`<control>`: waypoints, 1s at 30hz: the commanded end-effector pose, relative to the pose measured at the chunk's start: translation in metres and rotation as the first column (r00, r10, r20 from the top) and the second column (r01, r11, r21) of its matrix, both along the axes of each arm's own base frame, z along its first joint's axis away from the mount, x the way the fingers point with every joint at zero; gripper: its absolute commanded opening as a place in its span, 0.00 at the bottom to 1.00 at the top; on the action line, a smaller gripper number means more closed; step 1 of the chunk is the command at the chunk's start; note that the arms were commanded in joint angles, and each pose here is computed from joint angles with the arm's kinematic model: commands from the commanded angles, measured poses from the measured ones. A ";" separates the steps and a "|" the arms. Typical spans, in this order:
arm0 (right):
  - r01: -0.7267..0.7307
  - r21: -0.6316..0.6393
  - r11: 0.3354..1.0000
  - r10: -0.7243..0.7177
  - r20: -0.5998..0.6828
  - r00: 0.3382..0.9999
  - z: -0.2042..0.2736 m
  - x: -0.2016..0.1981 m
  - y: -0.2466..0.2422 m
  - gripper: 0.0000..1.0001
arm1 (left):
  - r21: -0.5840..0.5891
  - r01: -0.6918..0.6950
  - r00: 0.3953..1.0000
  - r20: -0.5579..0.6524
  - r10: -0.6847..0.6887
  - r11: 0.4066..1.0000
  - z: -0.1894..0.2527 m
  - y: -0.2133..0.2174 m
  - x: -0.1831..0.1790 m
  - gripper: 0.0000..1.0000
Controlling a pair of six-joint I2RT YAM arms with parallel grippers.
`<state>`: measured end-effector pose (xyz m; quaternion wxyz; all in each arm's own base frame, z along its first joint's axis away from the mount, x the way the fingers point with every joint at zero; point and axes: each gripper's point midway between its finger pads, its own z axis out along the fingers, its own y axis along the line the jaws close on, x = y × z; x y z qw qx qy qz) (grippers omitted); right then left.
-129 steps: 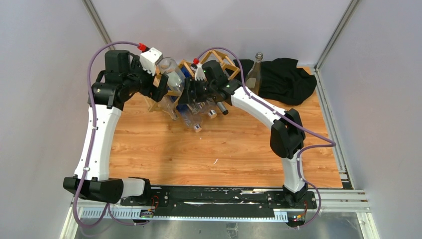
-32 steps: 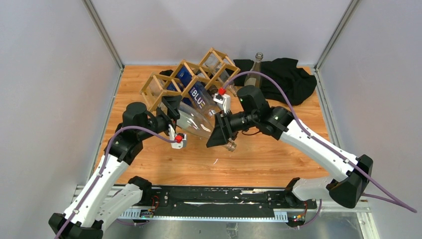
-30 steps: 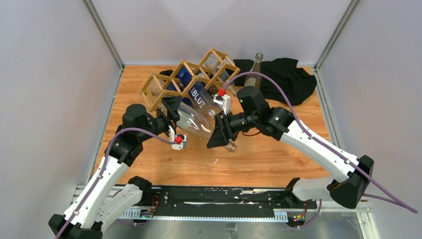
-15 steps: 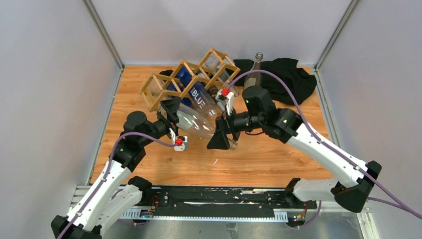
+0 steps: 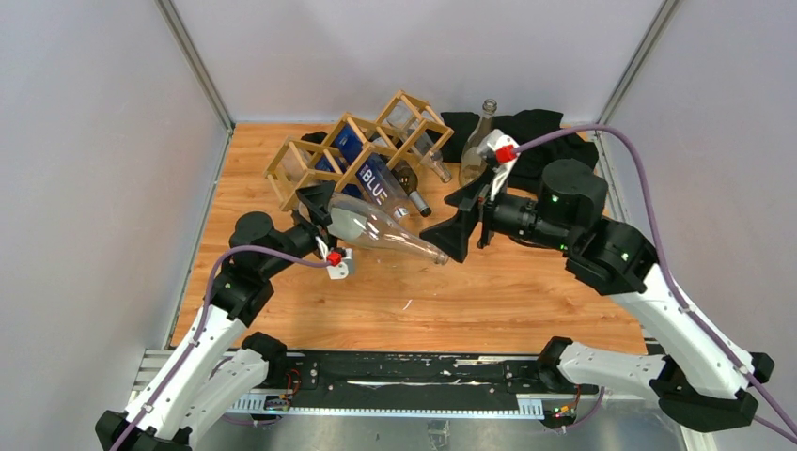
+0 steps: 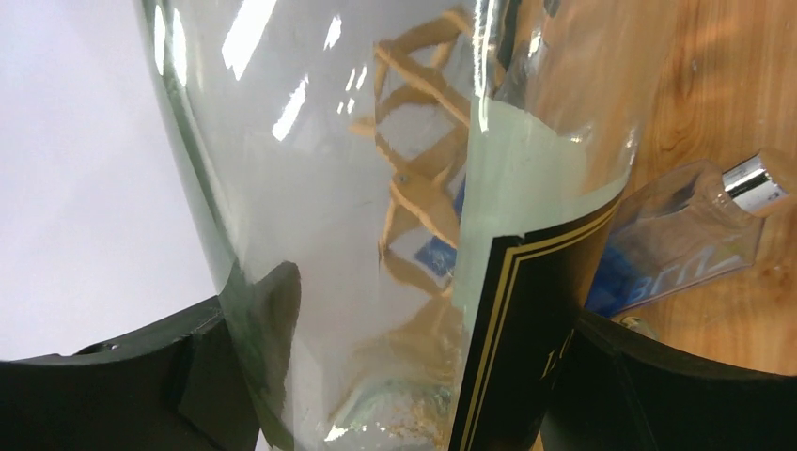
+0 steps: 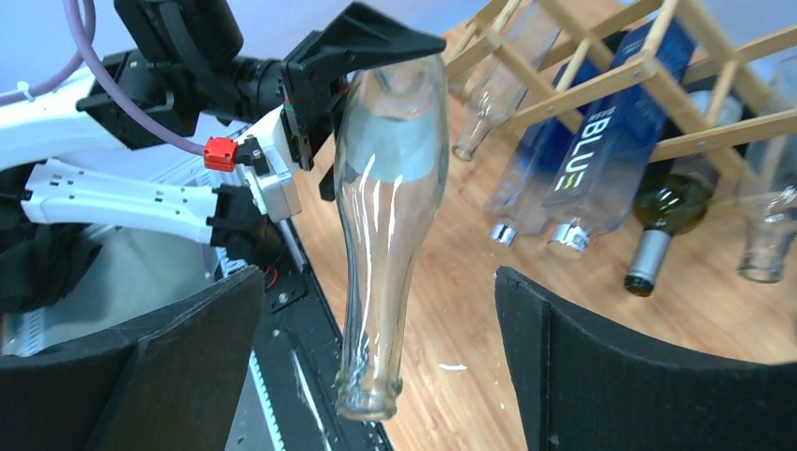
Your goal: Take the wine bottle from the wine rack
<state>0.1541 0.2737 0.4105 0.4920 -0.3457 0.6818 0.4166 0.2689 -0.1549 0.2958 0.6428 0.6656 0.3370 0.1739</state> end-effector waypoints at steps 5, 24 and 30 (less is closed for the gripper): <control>0.126 0.143 0.982 -0.146 0.140 0.979 0.046 0.005 -0.030 0.96 | -0.350 -0.030 0.998 0.046 0.049 0.936 0.094 0.009 -0.010 0.00; -0.019 0.290 0.957 -0.042 0.203 0.978 0.064 -0.002 -0.001 0.97 | -0.476 -0.060 0.993 -0.116 0.005 0.877 0.098 0.007 -0.017 0.00; -0.077 0.329 0.941 0.004 0.218 0.976 0.070 0.002 0.019 0.97 | -0.503 -0.065 0.983 -0.179 -0.030 0.862 0.101 0.003 -0.021 0.00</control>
